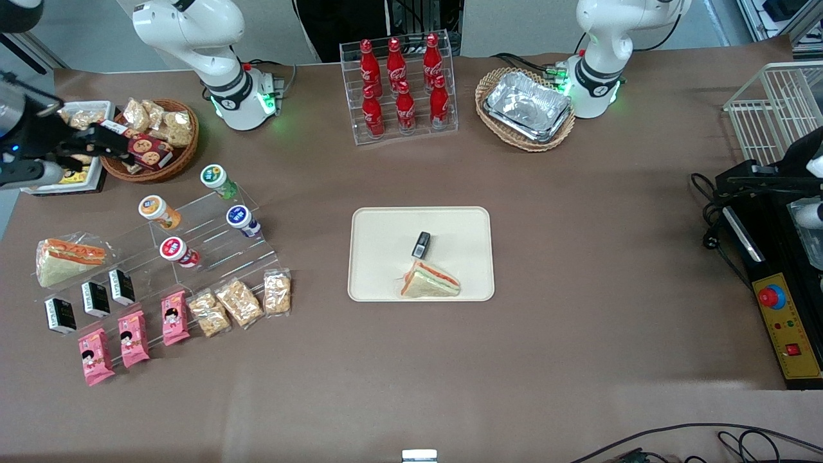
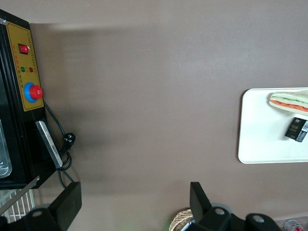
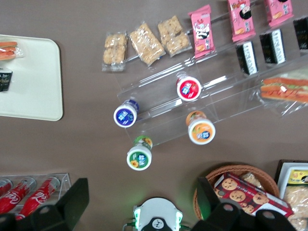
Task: Place green gum on tray
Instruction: 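Move the right gripper over the green-labelled gum bottle on the rack, then lower the right gripper and close it on the green gum bottle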
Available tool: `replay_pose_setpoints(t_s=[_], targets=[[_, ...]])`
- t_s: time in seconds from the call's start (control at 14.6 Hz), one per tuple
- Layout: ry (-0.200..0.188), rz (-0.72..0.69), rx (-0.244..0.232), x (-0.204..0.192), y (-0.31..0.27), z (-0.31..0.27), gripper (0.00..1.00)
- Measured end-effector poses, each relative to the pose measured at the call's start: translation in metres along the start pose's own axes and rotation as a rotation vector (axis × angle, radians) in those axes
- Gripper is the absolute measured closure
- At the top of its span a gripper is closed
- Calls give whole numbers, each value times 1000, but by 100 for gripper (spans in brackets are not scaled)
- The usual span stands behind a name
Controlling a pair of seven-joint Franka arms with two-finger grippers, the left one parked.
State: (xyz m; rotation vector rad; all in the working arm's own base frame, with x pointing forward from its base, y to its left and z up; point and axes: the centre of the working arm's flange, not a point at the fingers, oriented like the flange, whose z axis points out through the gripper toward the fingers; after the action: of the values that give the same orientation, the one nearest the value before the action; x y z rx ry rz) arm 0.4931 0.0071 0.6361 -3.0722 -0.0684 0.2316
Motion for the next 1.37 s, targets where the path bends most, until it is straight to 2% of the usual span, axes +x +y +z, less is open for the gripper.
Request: replay_pose_setpoints(t_s=[0.14, 0.48, 0.96, 1.37], targets=[[11, -1, -3, -13, -9, 13, 0], [68, -27, -7, -39, -23, 72, 0], [72, -51, -26, -43, -37, 159, 0], [45, -47, -31, -49, -33, 209, 0]])
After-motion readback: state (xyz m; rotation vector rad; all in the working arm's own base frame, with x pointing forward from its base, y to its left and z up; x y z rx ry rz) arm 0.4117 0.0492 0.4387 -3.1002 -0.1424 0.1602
